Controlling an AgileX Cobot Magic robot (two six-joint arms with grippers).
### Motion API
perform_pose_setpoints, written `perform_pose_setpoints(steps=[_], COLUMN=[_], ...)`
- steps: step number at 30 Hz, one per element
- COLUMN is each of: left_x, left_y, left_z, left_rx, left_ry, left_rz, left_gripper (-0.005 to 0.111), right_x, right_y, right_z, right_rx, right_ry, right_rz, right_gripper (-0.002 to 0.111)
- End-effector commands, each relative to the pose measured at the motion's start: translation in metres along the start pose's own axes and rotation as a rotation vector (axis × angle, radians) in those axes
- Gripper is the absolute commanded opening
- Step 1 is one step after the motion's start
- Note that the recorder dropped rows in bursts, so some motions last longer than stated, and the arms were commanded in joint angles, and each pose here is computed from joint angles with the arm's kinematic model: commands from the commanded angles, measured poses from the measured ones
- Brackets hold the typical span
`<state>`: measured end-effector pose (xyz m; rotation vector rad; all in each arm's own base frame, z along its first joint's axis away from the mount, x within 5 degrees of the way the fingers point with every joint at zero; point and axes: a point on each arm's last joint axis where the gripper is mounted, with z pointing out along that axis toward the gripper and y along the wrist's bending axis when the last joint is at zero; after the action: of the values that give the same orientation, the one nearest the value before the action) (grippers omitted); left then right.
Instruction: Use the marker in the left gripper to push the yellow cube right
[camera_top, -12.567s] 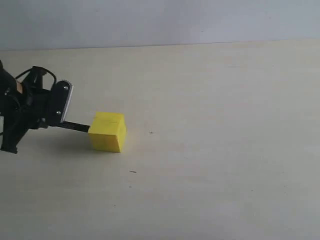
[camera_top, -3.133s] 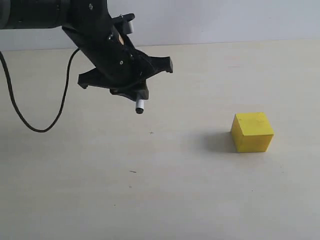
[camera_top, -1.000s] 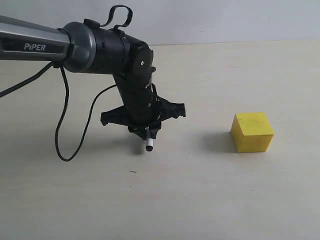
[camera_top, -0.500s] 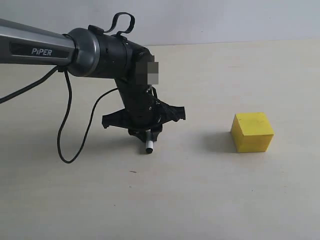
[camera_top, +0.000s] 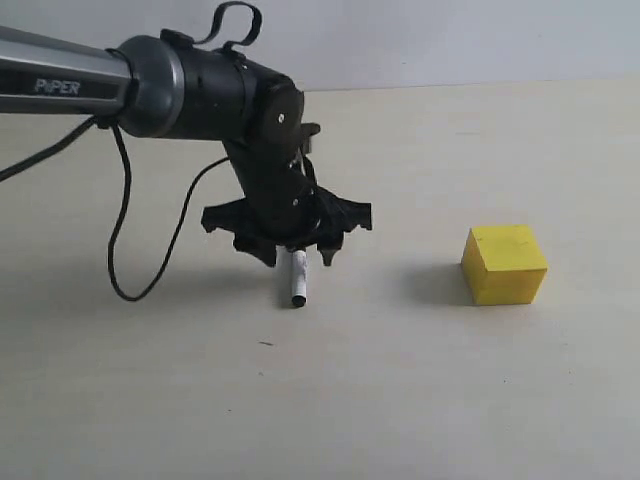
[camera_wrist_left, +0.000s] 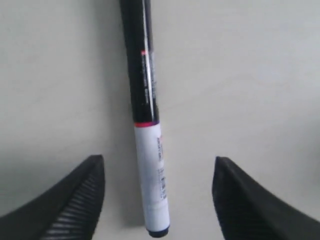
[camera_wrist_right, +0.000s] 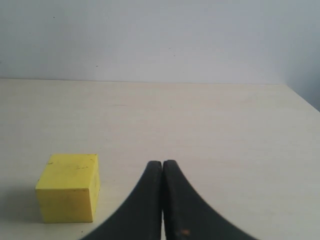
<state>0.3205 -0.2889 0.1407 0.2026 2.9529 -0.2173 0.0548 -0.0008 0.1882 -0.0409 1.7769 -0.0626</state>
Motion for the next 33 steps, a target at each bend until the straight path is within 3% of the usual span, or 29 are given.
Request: perform_pose_setpoints(steps=[1,4,5,9,13,17,20,27,33], left_x=[-0.006,-0.003,0.001,0.024,0.059,0.097,0.125,0.181,0.206], left_y=[-0.002,-0.007,-0.009,-0.017,-0.012,0.016,0.048,0.109,0.133], left_z=[-0.049,-0.078,-0.086,-0.112,-0.135,-0.162,-0.173,-0.194,-0.21], left_rx=[0.019,0.029,0.032,0.105,0.265,0.387,0.412,0.282,0.235], left_ry=[-0.124,-0.181,-0.195,-0.338,-0.54,-0.747,-0.81,-0.698,-0.661], left_rz=[0.125,0.196,0.233,0.36,0.419,0.471,0.454,0.417,0.395], left_gripper=[0.036,0.004,0.001,0.0,0.0,0.0,0.0,0.0,0.0], right_x=[0.001,0.001,0.001,0.001,0.001,0.001,0.001,0.001,0.001], right_y=[0.0,0.0,0.0,0.0,0.0,0.0,0.0,0.0,0.0], right_z=[0.0,0.0,0.0,0.0,0.0,0.0,0.0,0.0,0.0], right_rx=[0.007,0.007,0.007,0.007,0.007,0.007,0.007,0.007,0.007], right_ry=[-0.01,-0.01,-0.01,-0.01,-0.01,-0.01,-0.01,-0.01,-0.01], right_rz=[-0.005,-0.005,-0.005,-0.005,-0.005,-0.005,-0.005,-0.005,-0.005], right_gripper=[0.0,0.0,0.0,0.0,0.0,0.0,0.0,0.0,0.0])
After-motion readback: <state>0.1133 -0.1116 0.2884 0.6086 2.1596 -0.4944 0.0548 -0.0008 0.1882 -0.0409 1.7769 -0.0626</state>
